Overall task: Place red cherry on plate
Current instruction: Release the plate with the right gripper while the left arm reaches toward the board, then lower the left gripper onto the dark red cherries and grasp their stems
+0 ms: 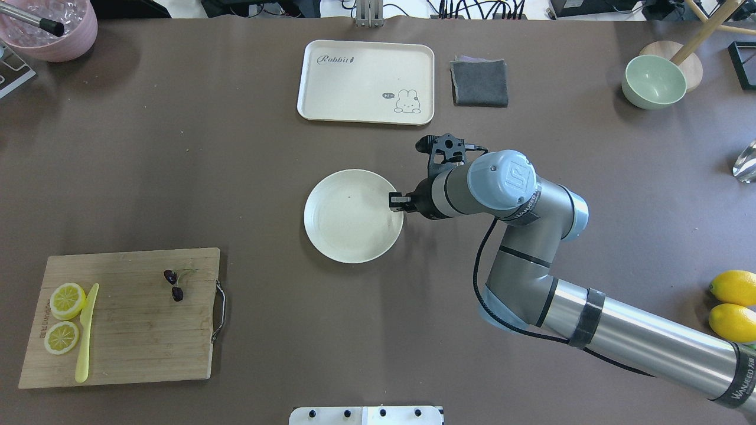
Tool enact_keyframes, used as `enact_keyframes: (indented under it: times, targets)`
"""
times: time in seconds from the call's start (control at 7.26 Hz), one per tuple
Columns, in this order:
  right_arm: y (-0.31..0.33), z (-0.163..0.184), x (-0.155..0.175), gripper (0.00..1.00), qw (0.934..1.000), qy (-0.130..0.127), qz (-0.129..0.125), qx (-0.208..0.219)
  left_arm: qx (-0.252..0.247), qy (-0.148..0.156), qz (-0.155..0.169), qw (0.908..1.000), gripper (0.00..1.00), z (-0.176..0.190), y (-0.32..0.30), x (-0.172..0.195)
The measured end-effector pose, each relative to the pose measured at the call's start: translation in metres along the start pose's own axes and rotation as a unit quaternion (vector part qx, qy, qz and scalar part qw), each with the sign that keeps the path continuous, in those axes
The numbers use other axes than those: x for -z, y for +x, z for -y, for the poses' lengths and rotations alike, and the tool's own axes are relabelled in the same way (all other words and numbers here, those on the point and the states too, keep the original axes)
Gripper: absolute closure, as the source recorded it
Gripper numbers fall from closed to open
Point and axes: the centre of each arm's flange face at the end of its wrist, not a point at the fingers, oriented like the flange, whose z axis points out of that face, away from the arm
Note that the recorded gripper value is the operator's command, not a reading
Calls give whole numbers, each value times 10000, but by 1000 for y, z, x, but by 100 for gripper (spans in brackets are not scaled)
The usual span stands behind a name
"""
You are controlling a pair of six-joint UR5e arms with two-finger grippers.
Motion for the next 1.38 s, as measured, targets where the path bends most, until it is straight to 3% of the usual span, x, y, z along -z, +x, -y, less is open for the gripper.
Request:
enact_keyframes:
  times: [0.28,0.55,0.96,1.38]
  targets:
    - [25,38,28,0,9999,-16,29,-129,157,100,-158,9997,2,20,37,2]
    - [80,89,72,0,9993,-144,38,-338,535,-37,-361,9979,3,17,121,-20]
    - [156,122,114,0,9993,-67,-167,-342,1068,-143,-355,9935,3,-58,277,-56]
    - [176,129,123,0,9989,51,-279,-382,1536,-318,48,9876,6,-142,378,-81]
